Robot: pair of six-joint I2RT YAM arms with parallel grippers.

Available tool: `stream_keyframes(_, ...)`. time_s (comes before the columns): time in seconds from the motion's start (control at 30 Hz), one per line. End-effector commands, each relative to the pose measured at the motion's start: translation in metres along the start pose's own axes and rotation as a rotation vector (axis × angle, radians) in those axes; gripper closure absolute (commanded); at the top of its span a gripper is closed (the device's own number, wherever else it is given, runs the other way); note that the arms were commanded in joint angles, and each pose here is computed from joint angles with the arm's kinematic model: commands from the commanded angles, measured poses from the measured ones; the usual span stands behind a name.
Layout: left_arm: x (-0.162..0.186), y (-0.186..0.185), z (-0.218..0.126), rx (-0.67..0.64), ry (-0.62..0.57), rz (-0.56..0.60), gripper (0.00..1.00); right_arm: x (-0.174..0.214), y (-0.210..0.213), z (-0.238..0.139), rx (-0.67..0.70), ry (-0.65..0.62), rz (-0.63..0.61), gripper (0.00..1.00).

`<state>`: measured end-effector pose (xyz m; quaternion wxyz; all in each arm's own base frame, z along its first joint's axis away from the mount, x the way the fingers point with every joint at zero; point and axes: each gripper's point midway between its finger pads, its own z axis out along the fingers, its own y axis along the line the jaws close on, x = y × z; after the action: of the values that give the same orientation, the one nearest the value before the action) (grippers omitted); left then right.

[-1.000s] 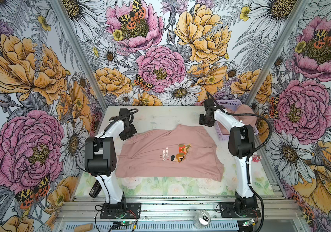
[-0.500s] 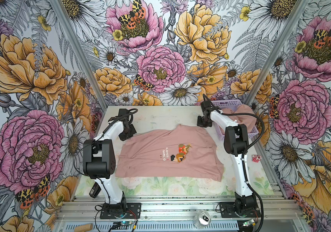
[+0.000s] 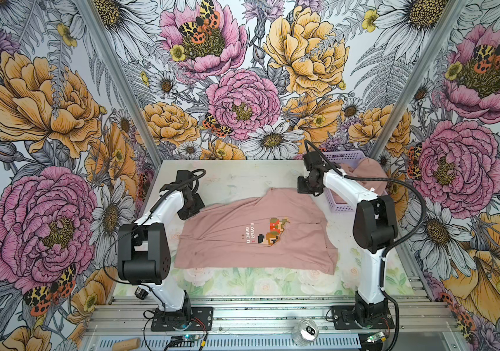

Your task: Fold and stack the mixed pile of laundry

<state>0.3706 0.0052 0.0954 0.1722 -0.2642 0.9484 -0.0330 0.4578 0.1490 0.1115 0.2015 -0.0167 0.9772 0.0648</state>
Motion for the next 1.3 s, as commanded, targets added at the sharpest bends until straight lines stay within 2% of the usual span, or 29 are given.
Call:
stream_keyframes(0.0, 0.015, 0.016, -0.004, -0.006, 0.017, -0.054, 1.00, 0.046, 0.015, -0.015, 0.004, 0.014, -0.089, 1.00)
stream_keyframes(0.13, 0.036, 0.034, -0.004, -0.026, 0.034, -0.092, 1.00, 0.127, 0.026, -0.023, 0.010, 0.098, -0.142, 1.00)
stream_keyframes(0.23, 0.046, 0.042, -0.003, -0.039, 0.042, -0.112, 1.00, 0.169, 0.025, -0.026, 0.003, 0.157, -0.129, 0.98)
stream_keyframes(0.3, 0.048, 0.043, -0.002, -0.044, 0.042, -0.120, 1.00, 0.175, 0.020, -0.031, 0.003, 0.152, -0.111, 0.85)
stream_keyframes(0.33, 0.048, 0.043, -0.002, -0.044, 0.043, -0.119, 1.00, 0.171, 0.018, -0.037, -0.001, 0.131, -0.102, 0.79)
stream_keyframes(0.47, 0.041, 0.036, -0.004, -0.035, 0.029, -0.101, 1.00, 0.135, 0.012, -0.049, -0.037, 0.065, -0.024, 0.68)
stream_keyframes(0.6, 0.034, 0.027, -0.006, -0.026, 0.013, -0.079, 1.00, 0.100, 0.011, -0.038, -0.102, 0.039, 0.053, 0.63)
stream_keyframes(0.83, 0.036, 0.018, -0.003, -0.021, 0.023, -0.051, 1.00, 0.045, 0.048, -0.004, -0.240, -0.011, 0.072, 0.55)
stream_keyframes(0.93, 0.037, 0.017, -0.004, -0.019, 0.024, -0.048, 1.00, 0.037, 0.063, 0.005, -0.304, -0.003, 0.078, 0.50)
stream_keyframes(1.07, 0.038, 0.017, -0.005, -0.016, 0.023, -0.046, 1.00, 0.039, 0.074, 0.012, -0.326, 0.019, 0.060, 0.46)
stream_keyframes(1.2, 0.038, 0.017, -0.003, -0.019, 0.026, -0.048, 1.00, 0.052, 0.074, 0.024, -0.320, 0.060, 0.061, 0.48)
stream_keyframes(1.27, 0.039, 0.016, -0.003, -0.017, 0.029, -0.047, 1.00, 0.055, 0.078, 0.024, -0.330, 0.068, 0.055, 0.55)
